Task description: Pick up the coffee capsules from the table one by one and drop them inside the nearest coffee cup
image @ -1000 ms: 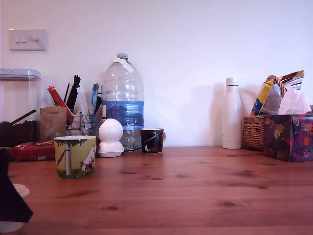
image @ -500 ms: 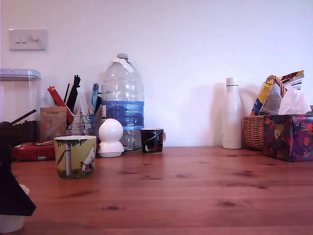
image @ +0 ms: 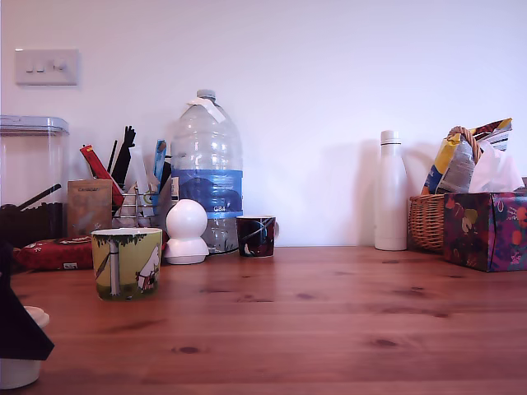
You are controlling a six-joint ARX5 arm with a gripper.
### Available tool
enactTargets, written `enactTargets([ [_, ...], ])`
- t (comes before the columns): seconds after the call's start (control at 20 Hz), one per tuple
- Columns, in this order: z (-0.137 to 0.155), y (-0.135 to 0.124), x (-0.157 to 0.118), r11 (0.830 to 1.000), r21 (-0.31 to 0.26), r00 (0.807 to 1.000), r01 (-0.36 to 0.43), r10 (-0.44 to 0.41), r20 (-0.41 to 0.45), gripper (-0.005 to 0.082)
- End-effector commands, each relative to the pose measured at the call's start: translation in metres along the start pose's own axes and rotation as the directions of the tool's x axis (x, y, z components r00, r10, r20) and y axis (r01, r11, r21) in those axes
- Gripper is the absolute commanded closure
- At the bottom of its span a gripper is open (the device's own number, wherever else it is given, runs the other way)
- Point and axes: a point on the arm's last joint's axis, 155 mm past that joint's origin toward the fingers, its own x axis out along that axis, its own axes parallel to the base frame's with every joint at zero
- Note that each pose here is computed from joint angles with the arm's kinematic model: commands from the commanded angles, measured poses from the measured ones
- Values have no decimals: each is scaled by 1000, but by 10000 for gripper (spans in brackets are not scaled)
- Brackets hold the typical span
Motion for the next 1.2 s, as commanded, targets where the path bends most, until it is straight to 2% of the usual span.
enactTargets([
  [0.0,4,-2,0,1000,16,1000,5,-5,13,730],
  [0.1,13,-4,0,998,63,999,10,-13,51,730],
  [0.25,39,-9,-3,993,119,988,15,-33,152,730],
  [0.45,77,-16,-11,988,157,956,15,-60,288,730],
  [0.5,89,-17,-14,985,174,945,3,-59,323,730],
  [0.6,111,-8,-20,981,182,925,-69,-6,380,730],
  [0.65,121,-3,-23,978,181,914,-106,24,406,730],
  [0.75,146,7,-33,972,168,875,-166,67,479,730],
  [0.85,165,19,-43,971,133,838,-201,100,537,730],
  [1.0,173,37,-48,966,94,821,-241,152,550,730],
  [1.15,173,48,-50,963,75,816,-260,178,550,730],
])
